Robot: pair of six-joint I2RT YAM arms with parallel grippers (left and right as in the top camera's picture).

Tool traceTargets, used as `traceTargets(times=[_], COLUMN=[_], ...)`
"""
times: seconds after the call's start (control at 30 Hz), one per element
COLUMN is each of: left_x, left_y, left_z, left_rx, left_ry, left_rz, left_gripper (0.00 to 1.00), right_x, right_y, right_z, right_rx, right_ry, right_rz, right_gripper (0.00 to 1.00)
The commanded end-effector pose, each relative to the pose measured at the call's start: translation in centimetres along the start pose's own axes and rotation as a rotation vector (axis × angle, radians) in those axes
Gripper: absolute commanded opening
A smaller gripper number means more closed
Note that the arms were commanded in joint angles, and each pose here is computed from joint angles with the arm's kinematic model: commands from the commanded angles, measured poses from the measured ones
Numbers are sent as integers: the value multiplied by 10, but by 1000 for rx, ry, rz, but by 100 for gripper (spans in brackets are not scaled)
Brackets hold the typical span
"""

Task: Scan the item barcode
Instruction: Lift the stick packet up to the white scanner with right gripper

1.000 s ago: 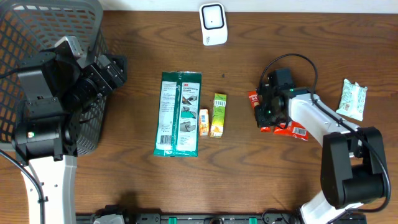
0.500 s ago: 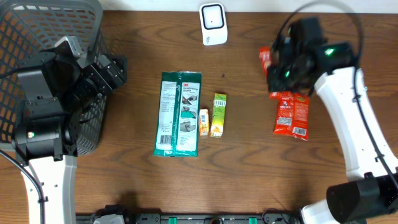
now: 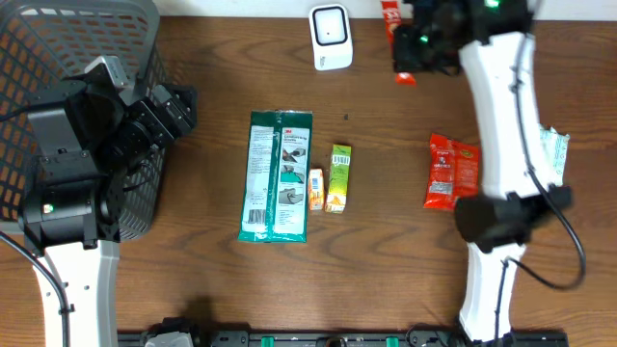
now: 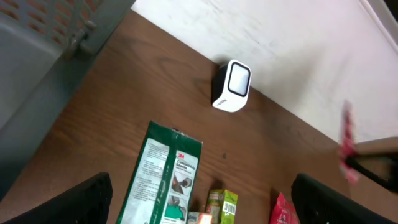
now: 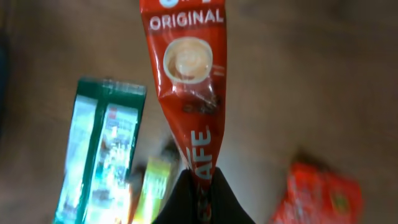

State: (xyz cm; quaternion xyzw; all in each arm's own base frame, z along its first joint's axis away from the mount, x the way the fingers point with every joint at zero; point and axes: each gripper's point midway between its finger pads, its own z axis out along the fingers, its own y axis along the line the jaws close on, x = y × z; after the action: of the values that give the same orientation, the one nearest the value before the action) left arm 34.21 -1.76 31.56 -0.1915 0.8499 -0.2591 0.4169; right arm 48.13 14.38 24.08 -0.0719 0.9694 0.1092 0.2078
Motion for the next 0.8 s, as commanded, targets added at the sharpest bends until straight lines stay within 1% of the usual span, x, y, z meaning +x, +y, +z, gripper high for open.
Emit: traceTargets(times=[0.0,0.27,0.37,0.47,0.6,0.77], left_x=[-6,-6,-6,-6,-6,-6], left_y=[-1,-1,-1,-1,-1,-1], left_z=[-3,-3,-3,-3,-3,-3], left_rx=[-3,-3,-3,-3,-3,-3], left_ry=[-20,-20,-20,-20,-20,-20], left_rz=[11,11,11,11,11,11], left_gripper=[93,93,93,93,93,93], right_x=[-15,-54,-60,-62,-62,-62], right_y=[11,34,38,36,36,36], right_z=[36,122,154,185,207,210], right_rx=[-19,-37,-5,65,91,90], right_ry=[-22,-145,-176,-201,-217,-219], right_rz=[-49,-102,-121,-134,-142,-142], right_gripper=[1,1,1,1,1,1])
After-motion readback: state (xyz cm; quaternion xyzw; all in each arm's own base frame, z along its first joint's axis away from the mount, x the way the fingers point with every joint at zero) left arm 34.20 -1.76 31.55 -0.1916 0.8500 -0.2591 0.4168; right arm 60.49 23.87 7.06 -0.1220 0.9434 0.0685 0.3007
